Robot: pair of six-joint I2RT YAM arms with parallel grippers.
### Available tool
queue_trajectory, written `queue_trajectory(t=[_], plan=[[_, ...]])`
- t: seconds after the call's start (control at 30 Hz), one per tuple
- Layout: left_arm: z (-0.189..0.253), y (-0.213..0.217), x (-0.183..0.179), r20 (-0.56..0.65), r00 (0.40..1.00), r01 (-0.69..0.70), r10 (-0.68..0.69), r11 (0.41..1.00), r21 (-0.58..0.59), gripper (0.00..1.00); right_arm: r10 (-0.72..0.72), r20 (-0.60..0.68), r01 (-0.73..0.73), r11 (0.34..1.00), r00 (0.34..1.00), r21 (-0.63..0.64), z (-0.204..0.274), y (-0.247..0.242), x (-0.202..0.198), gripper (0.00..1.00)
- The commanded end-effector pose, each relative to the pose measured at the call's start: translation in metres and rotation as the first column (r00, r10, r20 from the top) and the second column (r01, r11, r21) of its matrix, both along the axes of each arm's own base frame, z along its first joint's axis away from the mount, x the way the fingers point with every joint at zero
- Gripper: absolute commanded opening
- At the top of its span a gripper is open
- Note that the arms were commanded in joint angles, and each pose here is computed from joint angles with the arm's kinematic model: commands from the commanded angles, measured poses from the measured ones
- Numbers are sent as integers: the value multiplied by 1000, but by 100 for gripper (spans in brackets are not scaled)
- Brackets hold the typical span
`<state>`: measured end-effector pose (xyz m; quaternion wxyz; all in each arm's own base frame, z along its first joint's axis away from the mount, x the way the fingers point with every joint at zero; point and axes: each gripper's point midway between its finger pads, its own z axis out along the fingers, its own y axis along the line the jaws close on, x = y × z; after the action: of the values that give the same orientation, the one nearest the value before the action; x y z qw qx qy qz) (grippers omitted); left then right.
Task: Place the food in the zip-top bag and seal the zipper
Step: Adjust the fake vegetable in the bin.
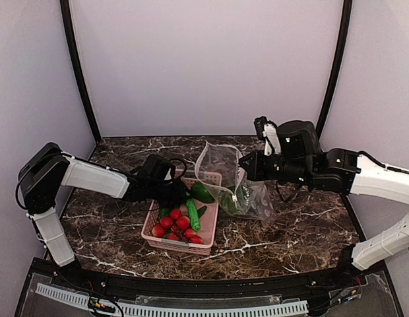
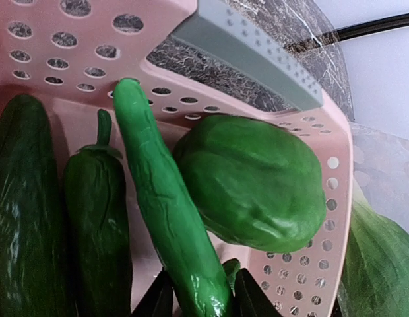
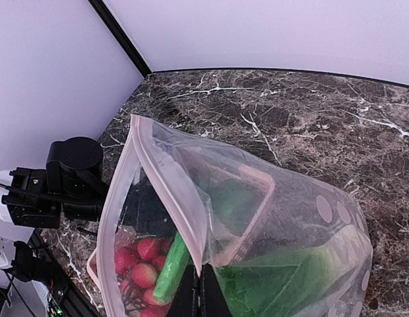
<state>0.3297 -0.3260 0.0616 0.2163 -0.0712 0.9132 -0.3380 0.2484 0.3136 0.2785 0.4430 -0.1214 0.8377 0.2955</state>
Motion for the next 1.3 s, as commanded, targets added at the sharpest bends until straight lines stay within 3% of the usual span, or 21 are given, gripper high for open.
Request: queue_trajectory(t=[0.0,0.23,0.4,0.6,0.8,0.93,1.17,1.27], plan=[[42,3,6,83,997,-5,8,999,-41,31,-15,45,13,999,999,44,20,-4,2,0],[114,8,-1,215,976,34,-11,994,-106,26,-16,44,15,999,999,43,19,-4,2,0],[139,5,-25,239,961,165,-138,982,-96,25,-14,43,13,999,999,45,19,-5,1,0],[136,8,-65,184,927,341,-327,939,-50,24,-13,40,11,999,999,49,19,-6,0,0],[112,27,-77,120,874,450,-470,878,165,24,-6,36,4,999,999,54,19,-5,-1,0],[86,34,-79,41,861,485,-508,841,241,24,-4,34,2,998,999,60,20,-5,-2,0],[47,30,-77,-55,848,521,-527,812,264,29,-9,25,7,998,1000,68,21,-9,-5,0],[44,31,-73,-57,853,512,-519,811,282,38,-13,23,11,998,1000,67,20,-11,-5,0]])
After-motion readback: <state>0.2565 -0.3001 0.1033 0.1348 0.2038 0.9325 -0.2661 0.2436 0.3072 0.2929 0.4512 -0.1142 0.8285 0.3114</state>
